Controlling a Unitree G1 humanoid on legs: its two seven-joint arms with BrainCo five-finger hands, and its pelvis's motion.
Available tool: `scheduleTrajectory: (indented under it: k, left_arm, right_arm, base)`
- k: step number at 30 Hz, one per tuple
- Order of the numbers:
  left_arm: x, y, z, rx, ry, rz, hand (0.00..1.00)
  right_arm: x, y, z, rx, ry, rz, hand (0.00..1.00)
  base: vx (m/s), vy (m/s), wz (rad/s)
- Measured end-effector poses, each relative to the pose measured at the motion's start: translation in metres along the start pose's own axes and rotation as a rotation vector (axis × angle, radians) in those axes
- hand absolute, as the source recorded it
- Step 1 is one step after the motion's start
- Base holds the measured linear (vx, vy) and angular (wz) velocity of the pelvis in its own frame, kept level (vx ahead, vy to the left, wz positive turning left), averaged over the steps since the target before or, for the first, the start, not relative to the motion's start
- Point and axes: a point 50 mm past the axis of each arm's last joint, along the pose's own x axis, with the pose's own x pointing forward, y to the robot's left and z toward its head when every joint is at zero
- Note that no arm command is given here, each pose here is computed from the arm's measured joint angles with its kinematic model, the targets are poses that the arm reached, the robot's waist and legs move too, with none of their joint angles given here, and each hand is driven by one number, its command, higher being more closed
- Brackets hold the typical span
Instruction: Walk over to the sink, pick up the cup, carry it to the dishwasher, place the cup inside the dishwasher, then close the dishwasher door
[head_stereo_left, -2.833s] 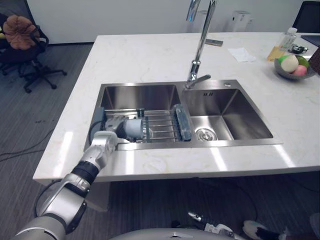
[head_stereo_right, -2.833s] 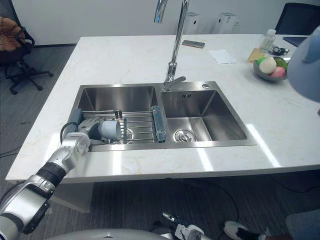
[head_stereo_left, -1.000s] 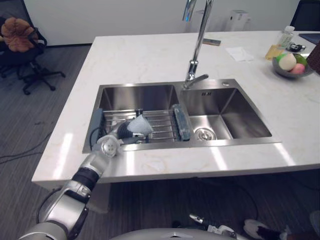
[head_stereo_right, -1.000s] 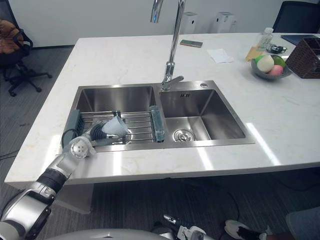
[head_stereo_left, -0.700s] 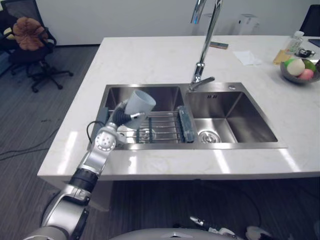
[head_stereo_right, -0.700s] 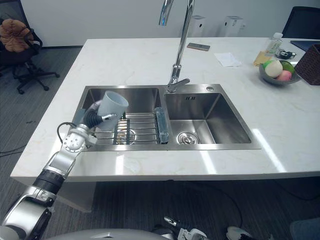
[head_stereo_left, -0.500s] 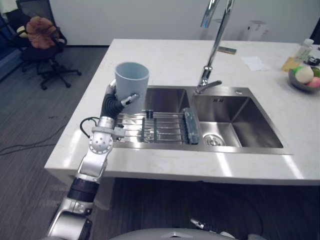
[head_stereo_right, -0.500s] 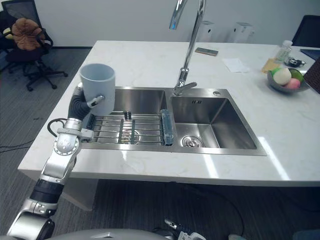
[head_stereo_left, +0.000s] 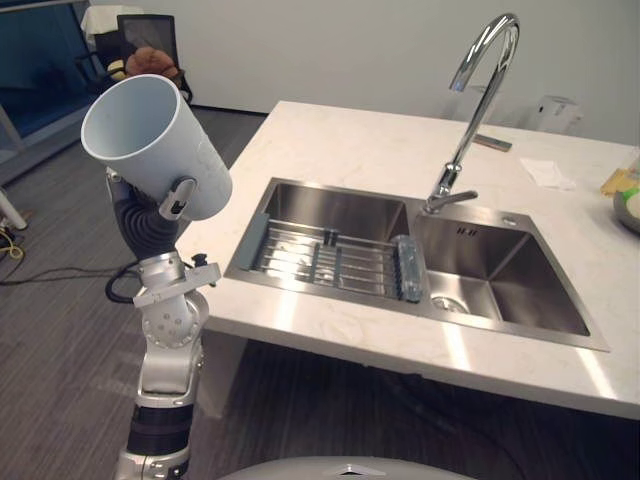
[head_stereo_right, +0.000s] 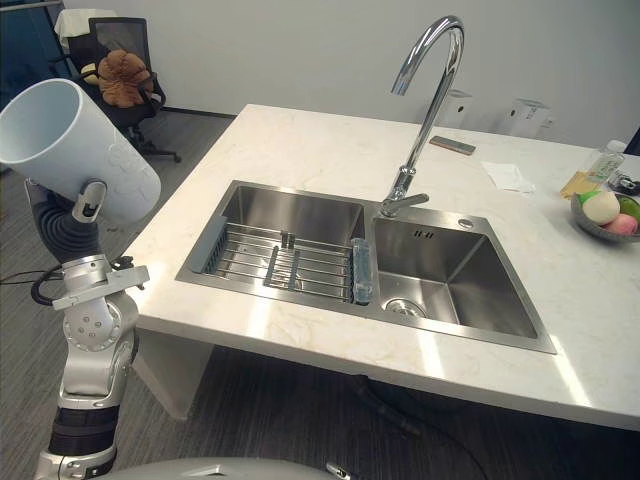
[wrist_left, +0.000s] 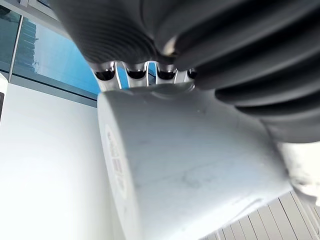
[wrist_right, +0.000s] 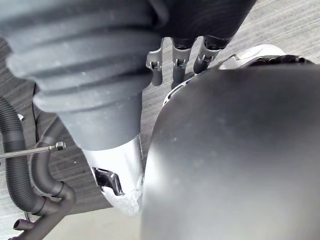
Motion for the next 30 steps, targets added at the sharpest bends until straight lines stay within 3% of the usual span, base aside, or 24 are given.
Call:
scheduleTrajectory:
  k: [11, 22, 30]
  left_arm:
    - [-0.026, -0.007, -0.022, -0.129, 0.149, -0.016, 1.00]
    - [-0.050, 0.018, -0.030, -0.159, 0.253, -0.053, 1.00]
    - [-0.052, 0.007, -0.017, -0.237, 0.207, -0.080, 1.00]
  right_arm:
    - [-0.002, -0.006, -0.006, 0.094, -0.050, -0.044, 0.00]
    - [-0.002, -0.013, 0.012, 0.070, -0.079, -0.131, 0.00]
    - [0.001, 0.031, 0.069, 0.021, -0.196, -0.025, 0.00]
  base:
    - [0.03, -0.009, 0.39]
    - [-0.04, 0.022, 1.63]
    - [0.05, 0.189, 1.10]
